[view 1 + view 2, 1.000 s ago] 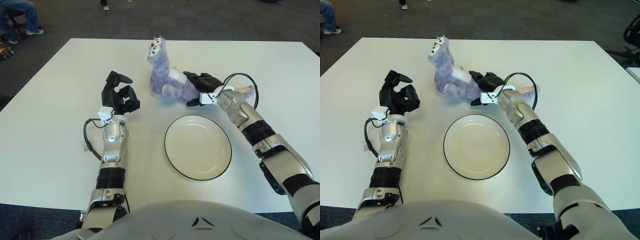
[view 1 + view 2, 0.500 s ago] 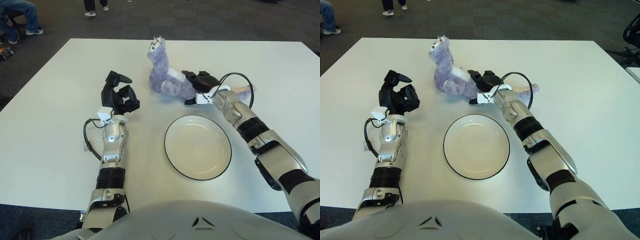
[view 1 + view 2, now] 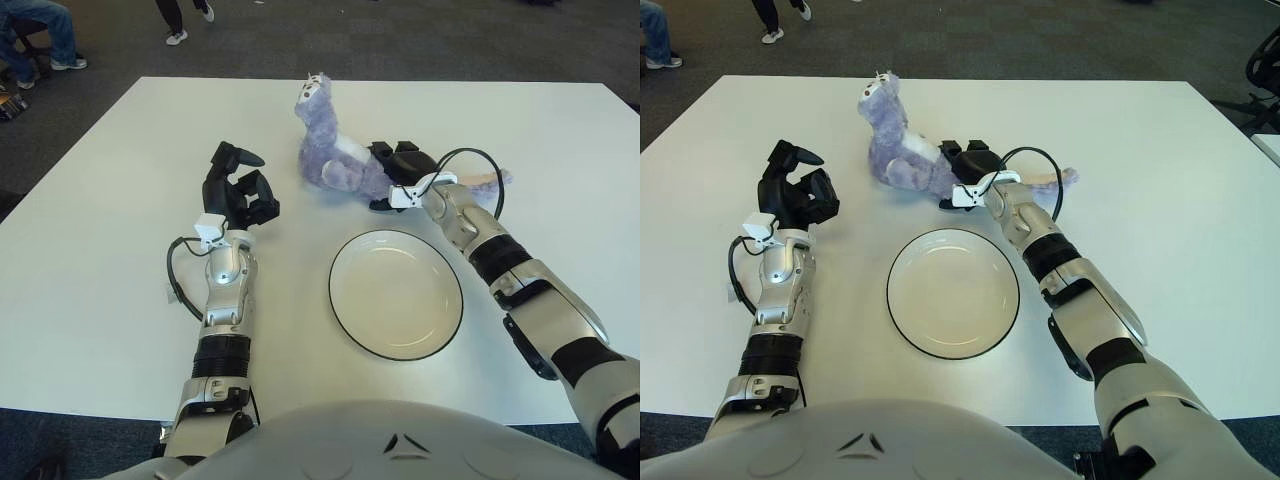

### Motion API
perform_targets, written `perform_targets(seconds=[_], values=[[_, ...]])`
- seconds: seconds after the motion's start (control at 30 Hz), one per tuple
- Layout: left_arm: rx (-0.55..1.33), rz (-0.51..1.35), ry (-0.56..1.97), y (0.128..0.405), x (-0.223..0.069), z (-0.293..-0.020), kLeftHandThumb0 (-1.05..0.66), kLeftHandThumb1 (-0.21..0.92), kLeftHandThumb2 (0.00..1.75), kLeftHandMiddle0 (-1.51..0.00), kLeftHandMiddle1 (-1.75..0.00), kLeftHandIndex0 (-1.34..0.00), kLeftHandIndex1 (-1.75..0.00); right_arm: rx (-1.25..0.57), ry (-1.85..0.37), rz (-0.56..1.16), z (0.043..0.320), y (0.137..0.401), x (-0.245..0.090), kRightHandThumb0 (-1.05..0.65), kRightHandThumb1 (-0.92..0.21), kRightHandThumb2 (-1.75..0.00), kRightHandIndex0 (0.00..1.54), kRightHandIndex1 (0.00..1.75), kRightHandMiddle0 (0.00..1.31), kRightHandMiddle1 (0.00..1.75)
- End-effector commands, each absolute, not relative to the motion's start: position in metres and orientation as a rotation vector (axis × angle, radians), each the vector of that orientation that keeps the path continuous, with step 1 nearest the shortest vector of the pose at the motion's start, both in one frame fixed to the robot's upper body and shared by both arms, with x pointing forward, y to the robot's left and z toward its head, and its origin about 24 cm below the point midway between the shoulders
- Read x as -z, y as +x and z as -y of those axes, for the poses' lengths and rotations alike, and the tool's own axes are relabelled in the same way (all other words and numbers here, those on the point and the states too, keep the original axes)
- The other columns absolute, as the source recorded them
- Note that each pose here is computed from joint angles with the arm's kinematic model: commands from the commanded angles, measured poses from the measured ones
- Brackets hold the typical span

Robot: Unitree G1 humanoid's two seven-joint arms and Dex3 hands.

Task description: Put the doll into the plate.

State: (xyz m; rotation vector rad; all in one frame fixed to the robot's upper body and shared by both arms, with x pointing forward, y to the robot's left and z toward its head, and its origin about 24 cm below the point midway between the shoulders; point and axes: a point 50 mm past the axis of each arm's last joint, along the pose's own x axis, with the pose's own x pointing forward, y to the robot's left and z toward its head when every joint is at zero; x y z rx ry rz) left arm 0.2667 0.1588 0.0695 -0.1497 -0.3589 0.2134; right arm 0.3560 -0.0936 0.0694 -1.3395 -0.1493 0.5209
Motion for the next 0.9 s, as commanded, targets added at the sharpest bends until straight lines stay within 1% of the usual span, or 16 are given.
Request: perform_targets(seconds=[0.0, 0.03, 0.07, 0.1, 0.13, 0.17, 0.2, 0.23, 0.27, 0.3, 0.33, 0.4, 0.5, 0.7, 0.87], values=[[-0.249, 0.243, -0.167, 0.253, -0.040, -0.156, -0.46, 0.37, 1.25, -1.28, -1.75, -0.57, -1.75, -0.611, -1.367, 0.009, 0.103, 0.341, -0.034, 0.40, -0.38, -1.21, 0.53, 1.74, 0.03, 1.57], [-0.250, 0.242, -0.166, 0.253, -0.040, -0.156, -0.46, 0.36, 1.25, -1.28, -1.75, -0.57, -1.75, -0.612, -1.372, 0.018, 0.102, 0.341, -0.034, 0.42, -0.38, -1.22, 0.54, 1.74, 0.07, 1.64], [-0.253, 0.242, -0.164, 0.252, -0.040, -0.156, -0.46, 0.36, 1.25, -1.28, -1.75, -0.57, -1.75, -0.612, -1.375, 0.040, 0.102, 0.340, -0.035, 0.42, -0.38, -1.23, 0.54, 1.75, 0.08, 1.66], [-0.254, 0.242, -0.163, 0.252, -0.040, -0.156, -0.46, 0.36, 1.26, -1.28, -1.75, -0.57, -1.75, -0.613, -1.377, 0.055, 0.102, 0.340, -0.036, 0.43, -0.37, -1.23, 0.54, 1.75, 0.15, 1.69], [-0.254, 0.242, -0.160, 0.252, -0.040, -0.156, -0.46, 0.36, 1.26, -1.28, -1.75, -0.57, -1.75, -0.614, -1.371, 0.075, 0.103, 0.339, -0.037, 0.43, -0.37, -1.23, 0.55, 1.75, 0.18, 1.70], [-0.254, 0.243, -0.159, 0.252, -0.041, -0.156, -0.46, 0.36, 1.26, -1.28, -1.75, -0.57, -1.75, -0.615, -1.367, 0.089, 0.103, 0.339, -0.038, 0.44, -0.37, -1.24, 0.55, 1.75, 0.24, 1.72], [-0.253, 0.243, -0.158, 0.252, -0.041, -0.156, -0.46, 0.36, 1.26, -1.28, -1.75, -0.57, -1.75, -0.614, -1.358, 0.098, 0.105, 0.339, -0.038, 0.44, -0.36, -1.25, 0.56, 1.75, 0.30, 1.73], [-0.253, 0.243, -0.157, 0.252, -0.041, -0.155, -0.46, 0.36, 1.26, -1.28, -1.75, -0.57, -1.75, -0.613, -1.352, 0.103, 0.106, 0.339, -0.038, 0.45, -0.35, -1.27, 0.57, 1.75, 0.40, 1.73], [-0.252, 0.242, -0.157, 0.252, -0.040, -0.156, -0.46, 0.36, 1.25, -1.29, -1.75, -0.57, -1.75, -0.610, -1.337, 0.099, 0.108, 0.340, -0.038, 0.46, -0.34, -1.28, 0.58, 1.75, 0.46, 1.74], [-0.252, 0.242, -0.158, 0.252, -0.040, -0.156, -0.46, 0.37, 1.25, -1.29, -1.75, -0.57, -1.75, -0.607, -1.326, 0.097, 0.109, 0.340, -0.038, 0.47, -0.31, -1.31, 0.60, 1.75, 0.55, 1.74], [-0.251, 0.242, -0.158, 0.252, -0.040, -0.156, -0.46, 0.37, 1.25, -1.29, -1.75, -0.57, -1.75, -0.601, -1.301, 0.086, 0.111, 0.340, -0.037, 0.47, -0.30, -1.32, 0.61, 1.75, 0.58, 1.74], [-0.249, 0.240, -0.159, 0.252, -0.040, -0.156, -0.46, 0.38, 1.23, -1.29, -1.75, -0.56, -1.75, -0.593, -1.261, 0.070, 0.114, 0.341, -0.035, 0.49, -0.27, -1.37, 0.64, 1.75, 0.70, 1.74], [-0.246, 0.240, -0.160, 0.252, -0.039, -0.156, -0.45, 0.40, 1.21, -1.29, -1.75, -0.55, -1.75, -0.586, -1.207, 0.056, 0.115, 0.342, -0.034, 0.50, -0.24, -1.41, 0.67, 1.75, 0.80, 1.75], [-0.245, 0.243, -0.161, 0.252, -0.039, -0.156, -0.45, 0.41, 1.20, -1.28, -1.75, -0.54, -1.75, -0.570, -1.103, 0.021, 0.116, 0.344, -0.033, 0.52, -0.20, -1.45, 0.70, 1.75, 0.90, 1.75], [-0.244, 0.242, -0.158, 0.252, -0.039, -0.156, -0.45, 0.40, 1.20, -1.28, -1.75, -0.54, -1.75, -0.557, -1.093, 0.016, 0.118, 0.346, -0.034, 0.52, -0.19, -1.47, 0.71, 1.75, 0.91, 1.75]])
